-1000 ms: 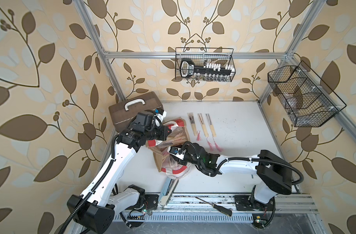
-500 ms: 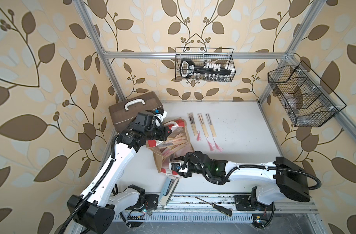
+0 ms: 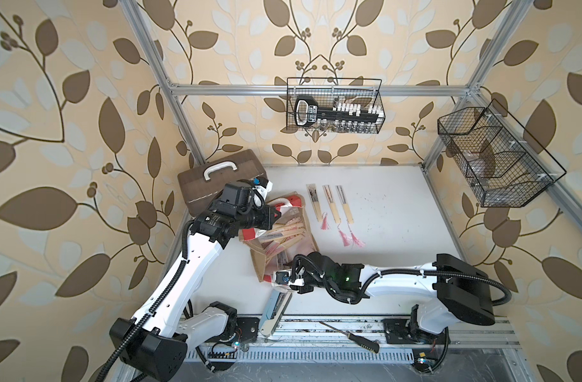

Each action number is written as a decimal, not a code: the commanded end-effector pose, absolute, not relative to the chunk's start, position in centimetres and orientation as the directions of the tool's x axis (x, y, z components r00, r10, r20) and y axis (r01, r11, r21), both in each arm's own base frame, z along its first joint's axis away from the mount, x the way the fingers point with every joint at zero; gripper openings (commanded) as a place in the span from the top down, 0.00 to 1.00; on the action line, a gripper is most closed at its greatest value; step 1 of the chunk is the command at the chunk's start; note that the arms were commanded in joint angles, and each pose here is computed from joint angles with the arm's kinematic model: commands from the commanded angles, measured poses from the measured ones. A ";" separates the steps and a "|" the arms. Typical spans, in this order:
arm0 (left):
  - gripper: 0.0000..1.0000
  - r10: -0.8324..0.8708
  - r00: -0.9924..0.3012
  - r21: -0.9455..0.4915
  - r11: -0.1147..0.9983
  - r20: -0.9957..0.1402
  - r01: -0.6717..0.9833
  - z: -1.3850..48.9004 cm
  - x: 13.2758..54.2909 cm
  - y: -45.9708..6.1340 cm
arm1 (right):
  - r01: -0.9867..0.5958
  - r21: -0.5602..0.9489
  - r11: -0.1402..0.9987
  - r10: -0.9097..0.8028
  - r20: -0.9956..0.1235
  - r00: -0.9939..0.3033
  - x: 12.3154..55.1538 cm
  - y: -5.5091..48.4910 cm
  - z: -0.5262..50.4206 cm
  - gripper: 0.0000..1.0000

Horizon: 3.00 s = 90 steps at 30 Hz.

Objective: Take out the folding fans from the tote bags
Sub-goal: Pick up the folding fan from the canvas bag.

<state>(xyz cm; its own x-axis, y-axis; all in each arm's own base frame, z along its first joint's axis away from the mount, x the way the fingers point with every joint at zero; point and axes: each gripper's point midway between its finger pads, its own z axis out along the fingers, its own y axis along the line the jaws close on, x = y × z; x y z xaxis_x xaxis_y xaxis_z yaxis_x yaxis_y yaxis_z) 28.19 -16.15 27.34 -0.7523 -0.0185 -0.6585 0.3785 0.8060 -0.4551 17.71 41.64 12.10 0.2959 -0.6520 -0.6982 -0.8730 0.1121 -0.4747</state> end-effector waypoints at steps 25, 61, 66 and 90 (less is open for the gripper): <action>1.00 -0.034 -0.714 -0.469 0.776 -0.699 0.422 29.7 28.1 -16.6 | -0.844 -0.534 -0.051 -0.744 -0.543 0.388 17.5 42.6 10.5 0.51; 1.00 -0.034 -0.716 -0.472 0.774 -0.697 0.423 29.6 28.1 -16.7 | -0.672 -0.705 0.228 -0.755 -0.564 0.336 22.6 42.6 13.7 0.56; 1.00 -0.035 -0.716 -0.473 0.773 -0.697 0.423 29.7 28.1 -16.7 | -0.674 -0.696 0.247 -0.745 -0.581 0.327 23.1 42.5 14.2 0.57; 1.00 -0.034 -0.718 -0.476 0.770 -0.696 0.425 29.6 28.1 -16.8 | -0.690 -0.707 0.152 -0.780 -0.515 0.356 23.1 42.9 12.2 0.85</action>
<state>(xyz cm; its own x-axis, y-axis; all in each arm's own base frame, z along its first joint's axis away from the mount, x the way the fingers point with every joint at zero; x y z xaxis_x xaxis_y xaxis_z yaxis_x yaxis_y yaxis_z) 28.29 -16.20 27.46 -0.7483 -0.0199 -0.6631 0.3822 0.8041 -0.4554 21.99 42.72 11.72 0.3650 -0.7695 -0.5241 -0.7104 0.1337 -0.6910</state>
